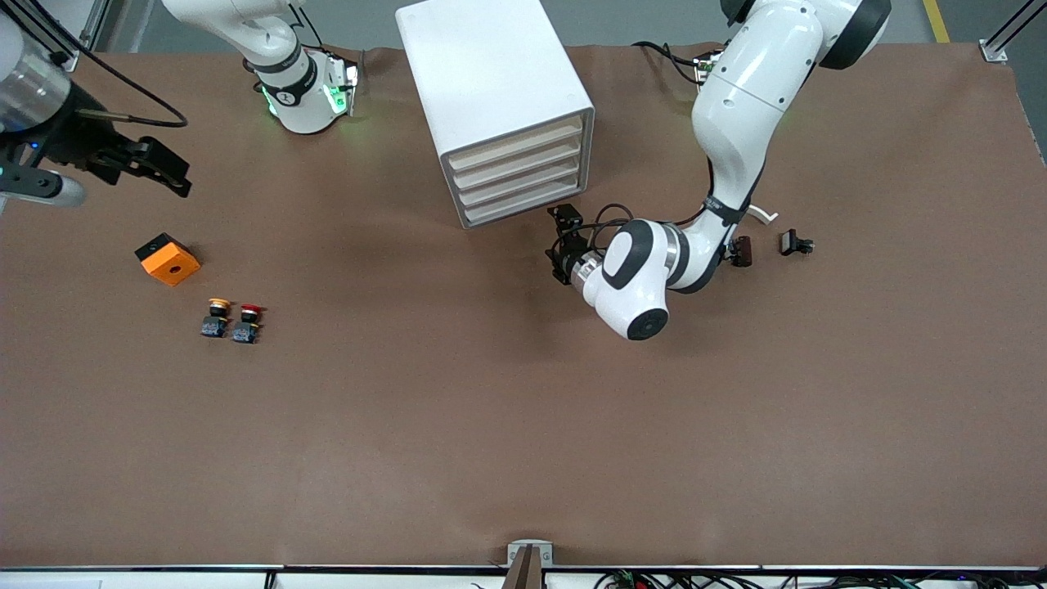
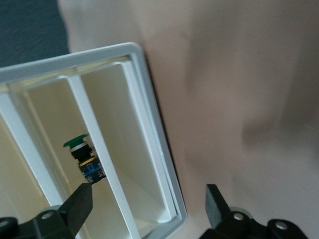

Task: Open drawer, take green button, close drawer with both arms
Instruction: 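Pull the drawer open with the left gripper while the right gripper approaches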

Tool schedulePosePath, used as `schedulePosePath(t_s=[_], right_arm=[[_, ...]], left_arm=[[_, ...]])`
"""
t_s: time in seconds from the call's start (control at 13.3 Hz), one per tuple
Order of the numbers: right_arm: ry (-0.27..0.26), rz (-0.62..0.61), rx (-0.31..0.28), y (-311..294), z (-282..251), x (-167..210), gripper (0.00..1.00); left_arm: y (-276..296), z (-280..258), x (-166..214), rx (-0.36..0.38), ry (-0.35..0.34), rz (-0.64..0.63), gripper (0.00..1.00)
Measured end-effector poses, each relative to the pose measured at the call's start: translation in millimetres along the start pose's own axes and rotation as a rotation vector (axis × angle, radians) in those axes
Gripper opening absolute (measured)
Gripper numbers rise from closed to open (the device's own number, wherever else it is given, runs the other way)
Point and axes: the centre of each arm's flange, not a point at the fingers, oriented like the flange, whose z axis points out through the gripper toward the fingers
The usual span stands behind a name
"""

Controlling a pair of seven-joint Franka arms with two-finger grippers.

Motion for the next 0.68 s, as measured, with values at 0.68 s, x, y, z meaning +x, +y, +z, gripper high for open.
schedulePosePath(t_s=[0.68], right_arm=[[-0.075, 0.148, 0.038, -126, 14, -61, 1.0]], left_arm=[[-12, 73, -11, 0.214, 0.038, -0.193, 0.68]])
